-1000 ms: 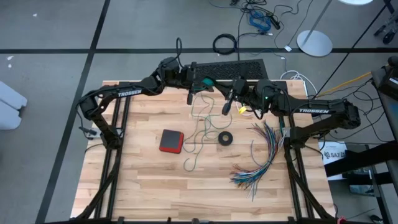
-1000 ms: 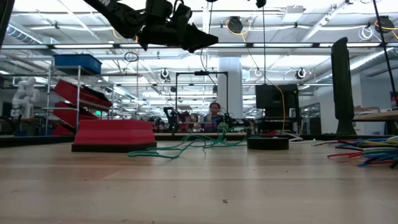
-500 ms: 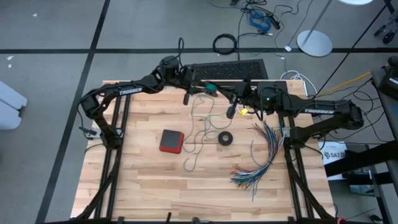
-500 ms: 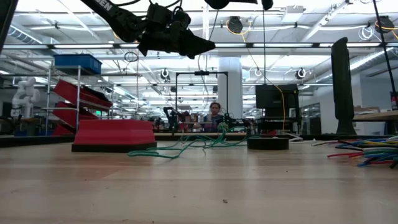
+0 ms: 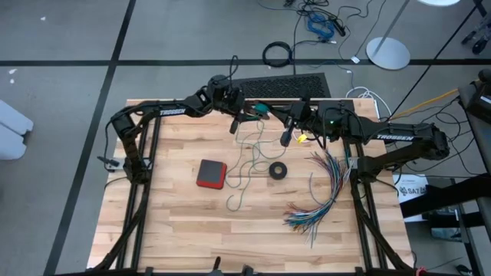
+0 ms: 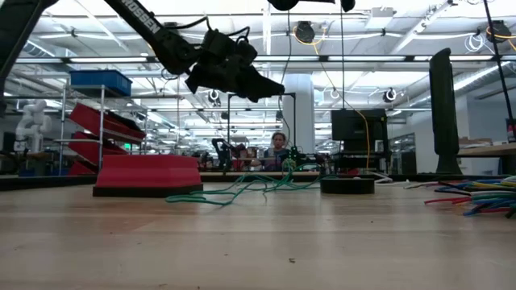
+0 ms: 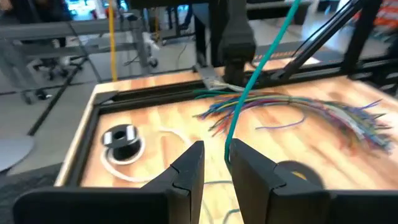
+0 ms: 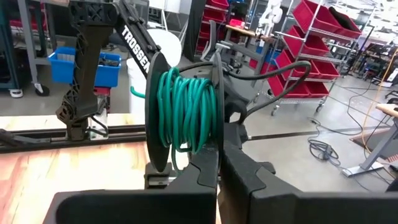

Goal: Coiling cords
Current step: Coil the green wire cable on the spool

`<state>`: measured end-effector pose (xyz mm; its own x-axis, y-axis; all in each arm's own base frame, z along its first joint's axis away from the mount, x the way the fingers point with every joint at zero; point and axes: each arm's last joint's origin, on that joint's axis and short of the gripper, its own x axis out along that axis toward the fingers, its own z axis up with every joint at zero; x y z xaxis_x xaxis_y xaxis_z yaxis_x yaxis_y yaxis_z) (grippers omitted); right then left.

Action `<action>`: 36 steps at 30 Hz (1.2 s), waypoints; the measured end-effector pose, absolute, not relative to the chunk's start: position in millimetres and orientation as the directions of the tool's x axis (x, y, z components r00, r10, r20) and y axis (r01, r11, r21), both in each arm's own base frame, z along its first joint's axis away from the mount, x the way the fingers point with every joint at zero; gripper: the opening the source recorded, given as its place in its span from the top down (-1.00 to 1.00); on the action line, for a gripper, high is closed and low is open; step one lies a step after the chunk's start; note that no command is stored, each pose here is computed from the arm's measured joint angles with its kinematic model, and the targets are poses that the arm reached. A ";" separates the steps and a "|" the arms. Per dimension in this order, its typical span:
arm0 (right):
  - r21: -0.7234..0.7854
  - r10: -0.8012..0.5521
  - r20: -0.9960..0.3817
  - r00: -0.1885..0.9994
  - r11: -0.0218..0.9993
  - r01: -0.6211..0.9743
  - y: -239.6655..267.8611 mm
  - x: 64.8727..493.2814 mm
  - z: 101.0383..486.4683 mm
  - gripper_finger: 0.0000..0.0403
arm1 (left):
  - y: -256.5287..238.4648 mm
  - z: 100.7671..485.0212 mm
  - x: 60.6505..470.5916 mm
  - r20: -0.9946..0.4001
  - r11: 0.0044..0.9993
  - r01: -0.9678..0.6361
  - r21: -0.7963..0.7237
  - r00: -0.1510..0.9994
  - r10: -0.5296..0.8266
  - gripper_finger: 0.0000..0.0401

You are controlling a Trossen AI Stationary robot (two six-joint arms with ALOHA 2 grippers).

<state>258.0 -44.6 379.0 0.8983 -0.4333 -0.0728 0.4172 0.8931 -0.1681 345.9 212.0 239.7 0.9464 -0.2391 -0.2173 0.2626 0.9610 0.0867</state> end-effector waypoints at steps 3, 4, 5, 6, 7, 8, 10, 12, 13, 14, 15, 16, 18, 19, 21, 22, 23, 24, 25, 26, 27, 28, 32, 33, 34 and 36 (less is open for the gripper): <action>-0.170 -0.434 -0.077 0.898 0.893 0.417 -44.7 258.0 378.6 1.00 | 211.7 240.2 347.6 -0.180 0.948 0.310 0.067 0.939 -0.294 0.58; -0.173 -0.434 -0.077 0.898 0.893 0.416 -44.7 258.0 378.6 1.00 | 211.5 240.8 347.6 -0.174 0.946 0.318 0.069 0.937 -0.302 0.58; -0.173 -0.434 -0.077 0.898 0.892 0.417 -44.7 258.0 378.6 1.00 | 211.5 241.2 347.7 -0.171 0.945 0.319 0.071 0.937 -0.304 0.57; -0.173 -0.434 -0.077 0.898 0.892 0.417 -44.7 258.0 378.6 1.00 | 211.3 241.5 347.8 -0.167 0.944 0.324 0.067 0.936 -0.309 0.55; -0.174 -0.434 -0.079 0.897 0.892 0.417 -44.8 258.0 378.4 1.00 | 211.4 242.2 347.6 -0.160 0.942 0.332 0.056 0.934 -0.319 0.53; -0.175 -0.434 -0.083 0.897 0.892 0.416 -44.8 258.0 378.0 1.00 | 212.3 243.3 347.1 -0.151 0.939 0.339 0.052 0.933 -0.328 0.51; -0.176 -0.434 -0.087 0.897 0.893 0.415 -44.8 257.9 377.6 1.00 | 212.9 245.6 346.5 -0.129 0.932 0.361 0.032 0.926 -0.354 0.46; -0.180 -0.435 -0.098 0.895 0.892 0.414 -44.8 257.8 376.5 1.00 | 212.8 245.7 346.4 -0.128 0.931 0.365 0.027 0.925 -0.358 0.42; -0.181 -0.437 -0.100 0.894 0.892 0.415 -44.9 258.0 376.1 1.00 | 212.6 245.4 346.4 -0.130 0.931 0.365 0.024 0.924 -0.359 0.42; -0.181 -0.437 -0.101 0.894 0.892 0.415 -44.9 258.0 376.0 1.00 | 212.3 245.3 346.6 -0.131 0.930 0.366 0.023 0.924 -0.360 0.41; -0.181 -0.437 -0.101 0.894 0.892 0.415 -44.9 258.0 376.1 1.00 | 212.0 245.3 346.8 -0.131 0.930 0.367 0.023 0.923 -0.361 0.41; -0.182 -0.437 -0.100 0.894 0.891 0.415 -44.9 258.0 376.1 1.00 | 211.6 245.2 347.0 -0.131 0.930 0.367 0.022 0.923 -0.362 0.41; -0.184 -0.437 -0.100 0.894 0.891 0.415 -44.9 258.0 376.1 1.00 | 210.1 244.6 347.7 -0.135 0.928 0.371 0.016 0.921 -0.366 0.41; -0.184 -0.437 -0.100 0.894 0.891 0.415 -45.0 258.0 376.1 1.00 | 209.0 244.6 348.4 -0.135 0.927 0.374 0.016 0.920 -0.369 0.41; -0.184 -0.437 -0.099 0.894 0.891 0.416 -45.0 258.0 376.2 1.00 | 205.5 245.0 350.6 -0.133 0.923 0.384 0.019 0.916 -0.378 0.41; -0.184 -0.437 -0.099 0.894 0.891 0.416 -45.0 258.0 376.2 1.00 | 202.6 245.0 352.3 -0.133 0.920 0.391 0.019 0.913 -0.385 0.41; -0.184 -0.437 -0.099 0.894 0.891 0.415 -45.0 258.0 376.2 1.00 | 199.7 245.0 353.9 -0.133 0.917 0.399 0.019 0.910 -0.393 0.41; -0.184 -0.437 -0.100 0.894 0.891 0.415 -45.0 258.1 376.1 1.00 | 196.9 245.0 355.5 -0.133 0.914 0.406 0.019 0.907 -0.400 0.41; -0.184 -0.437 -0.099 0.894 0.891 0.416 -45.0 258.1 376.1 1.00 | 193.9 245.0 357.1 -0.133 0.910 0.414 0.019 0.903 -0.408 0.41; -0.184 -0.437 -0.099 0.894 0.891 0.416 -45.0 258.1 376.1 1.00 | 191.5 245.1 358.4 -0.132 0.907 0.420 0.021 0.901 -0.414 0.41; -0.184 -0.437 -0.099 0.894 0.891 0.416 -45.0 258.1 376.1 1.00 | 189.8 245.4 359.4 -0.130 0.905 0.424 0.023 0.899 -0.418 0.41; -0.184 -0.437 -0.099 0.894 0.891 0.416 -45.0 258.1 376.1 1.00 | 187.2 245.5 360.9 -0.129 0.902 0.430 0.025 0.897 -0.424 0.41; -0.184 -0.437 -0.102 0.893 0.891 0.415 -45.1 259.1 375.3 1.00 | 182.3 245.6 364.9 -0.137 0.918 0.394 0.037 0.912 -0.386 0.41; -0.184 -0.437 -0.103 0.893 0.891 0.415 -45.1 259.1 375.3 1.00 | 181.6 245.6 365.5 -0.139 0.920 0.389 0.039 0.914 -0.381 0.41; -0.184 -0.437 -0.102 0.893 0.891 0.415 -45.1 259.1 375.3 1.00 | 181.0 245.6 366.0 -0.140 0.923 0.382 0.040 0.917 -0.373 0.41; -0.183 -0.437 -0.102 0.893 0.891 0.415 -45.1 259.1 375.4 1.00 | 181.3 245.9 366.3 -0.139 0.928 0.370 0.046 0.922 -0.361 0.42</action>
<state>259.1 -45.1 375.4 0.8935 -0.4374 -0.1015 0.4154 0.8910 -0.1831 366.3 181.3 245.9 0.9222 -0.3609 -0.1391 0.3700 0.9279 0.0458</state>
